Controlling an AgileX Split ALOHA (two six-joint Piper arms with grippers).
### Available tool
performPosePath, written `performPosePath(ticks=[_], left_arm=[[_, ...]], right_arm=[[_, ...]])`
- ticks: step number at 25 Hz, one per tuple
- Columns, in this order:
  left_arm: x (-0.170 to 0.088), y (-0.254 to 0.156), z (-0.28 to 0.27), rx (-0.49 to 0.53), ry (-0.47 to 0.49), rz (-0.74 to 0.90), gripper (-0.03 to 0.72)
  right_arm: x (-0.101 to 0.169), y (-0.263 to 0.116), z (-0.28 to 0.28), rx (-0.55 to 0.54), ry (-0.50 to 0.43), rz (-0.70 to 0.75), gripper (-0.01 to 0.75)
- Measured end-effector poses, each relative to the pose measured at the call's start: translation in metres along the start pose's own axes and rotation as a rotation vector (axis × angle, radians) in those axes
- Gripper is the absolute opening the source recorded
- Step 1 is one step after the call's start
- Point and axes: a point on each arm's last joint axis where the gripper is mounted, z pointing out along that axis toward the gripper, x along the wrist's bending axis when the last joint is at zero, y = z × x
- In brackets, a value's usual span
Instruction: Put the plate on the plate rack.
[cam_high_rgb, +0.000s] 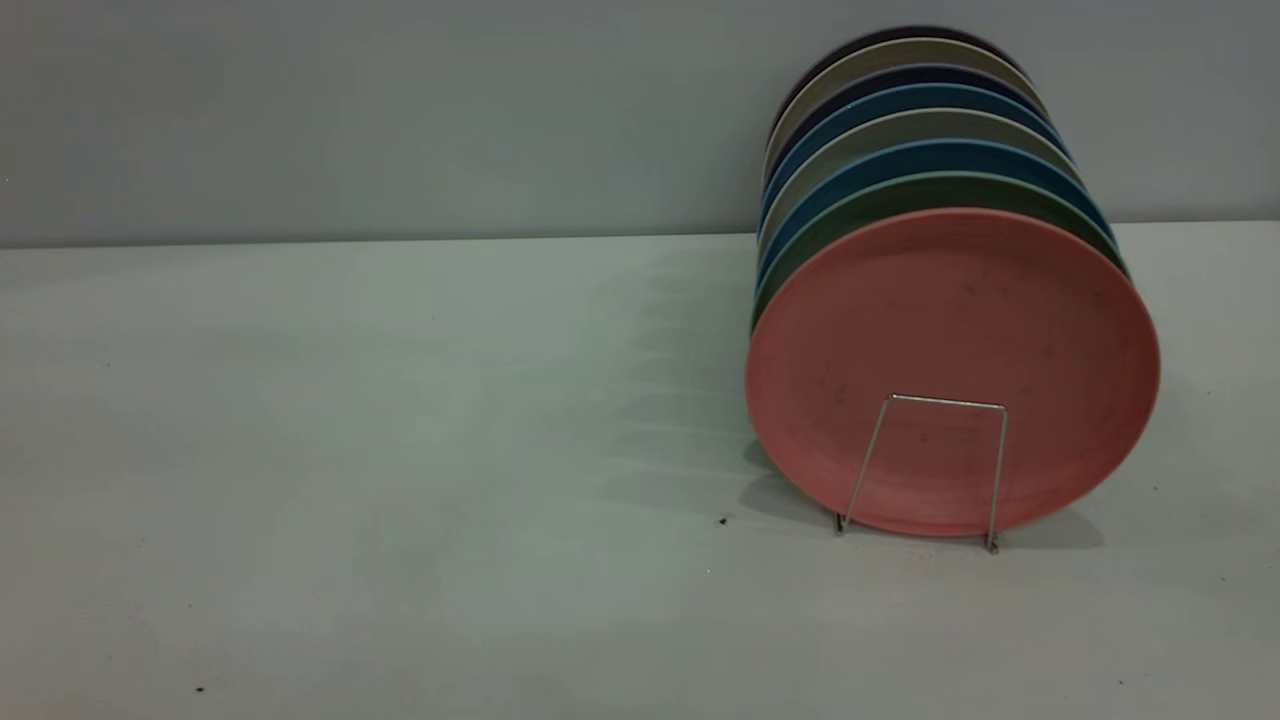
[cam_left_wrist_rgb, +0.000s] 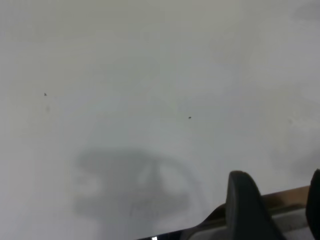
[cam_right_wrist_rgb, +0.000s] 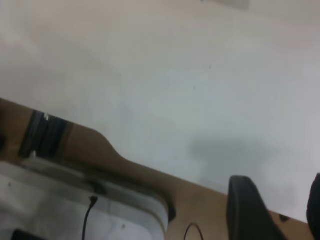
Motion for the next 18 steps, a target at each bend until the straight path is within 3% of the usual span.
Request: performPosePath(ticks=[6, 11, 18], left_arm=[[-0.012, -0.033, -0.03, -0.103, 0.012, -0.001, 0.333], [-0.016, -0.064, -0.025, -0.118, 0.014, -0.023, 0.333], [-0.017, -0.103, -0.01, -0.118, 0.042, -0.031, 0.333]], right_arm=[[0.014, -0.038, -0.036, -0.158, -0.026, -0.054, 0.313], [0.018, -0.058, -0.052, -0.256, -0.078, -0.075, 0.313], [0.005, -0.072, -0.029, -0.247, -0.183, 0.061, 0.314]])
